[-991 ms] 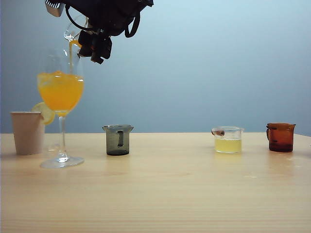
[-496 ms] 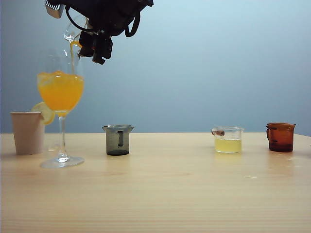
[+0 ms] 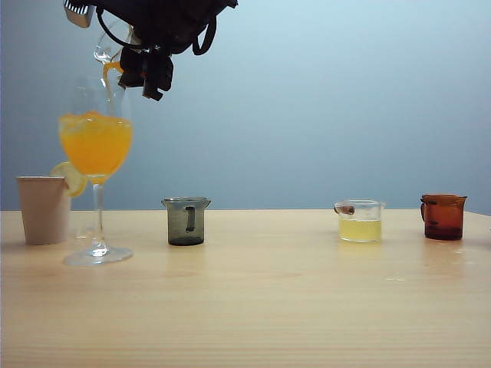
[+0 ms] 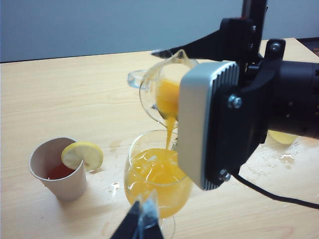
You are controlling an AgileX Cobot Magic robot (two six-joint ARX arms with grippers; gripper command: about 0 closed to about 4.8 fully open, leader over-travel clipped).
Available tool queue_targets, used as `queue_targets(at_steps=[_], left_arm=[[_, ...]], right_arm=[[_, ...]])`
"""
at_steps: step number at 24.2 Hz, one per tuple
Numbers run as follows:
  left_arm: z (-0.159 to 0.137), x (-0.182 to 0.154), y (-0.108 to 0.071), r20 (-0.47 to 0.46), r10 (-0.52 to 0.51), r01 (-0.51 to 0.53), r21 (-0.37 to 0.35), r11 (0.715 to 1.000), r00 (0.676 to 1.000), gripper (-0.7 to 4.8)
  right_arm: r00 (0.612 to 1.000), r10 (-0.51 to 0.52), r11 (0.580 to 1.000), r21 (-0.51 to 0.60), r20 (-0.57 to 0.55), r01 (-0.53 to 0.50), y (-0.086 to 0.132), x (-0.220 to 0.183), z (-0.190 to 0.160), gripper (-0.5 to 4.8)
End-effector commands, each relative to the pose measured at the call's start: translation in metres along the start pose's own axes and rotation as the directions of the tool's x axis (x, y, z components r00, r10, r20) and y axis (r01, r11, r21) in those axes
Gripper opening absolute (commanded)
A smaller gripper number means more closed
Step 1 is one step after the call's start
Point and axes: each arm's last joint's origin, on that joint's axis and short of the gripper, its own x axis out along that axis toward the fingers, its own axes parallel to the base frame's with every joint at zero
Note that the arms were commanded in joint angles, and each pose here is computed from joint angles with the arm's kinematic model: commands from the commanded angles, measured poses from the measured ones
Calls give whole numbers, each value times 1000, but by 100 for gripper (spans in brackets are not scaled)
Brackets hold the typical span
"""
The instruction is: Pick up the second measuring cup from the left, pour the orange juice inside into the goblet, and finally put the measuring cup back in its original place.
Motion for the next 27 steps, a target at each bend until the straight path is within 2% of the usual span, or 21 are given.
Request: queue_targets(at_steps=[1,18,27], left_arm=[[2,-1,0,13,-5,5,-2,1000,1000,-3],[2,-1,0,14,-5,5,-2,1000,1000,-3],[2,-1,0,14,-5,5,-2,1000,1000,-3]], right_arm=[[999,-39,999,-25,17,39,-7,-2,3,211],[998,-51,993,-108,32,55,-8,-2,4,211],[997,-50,980,-191,52,59,-8,-2,7,211]])
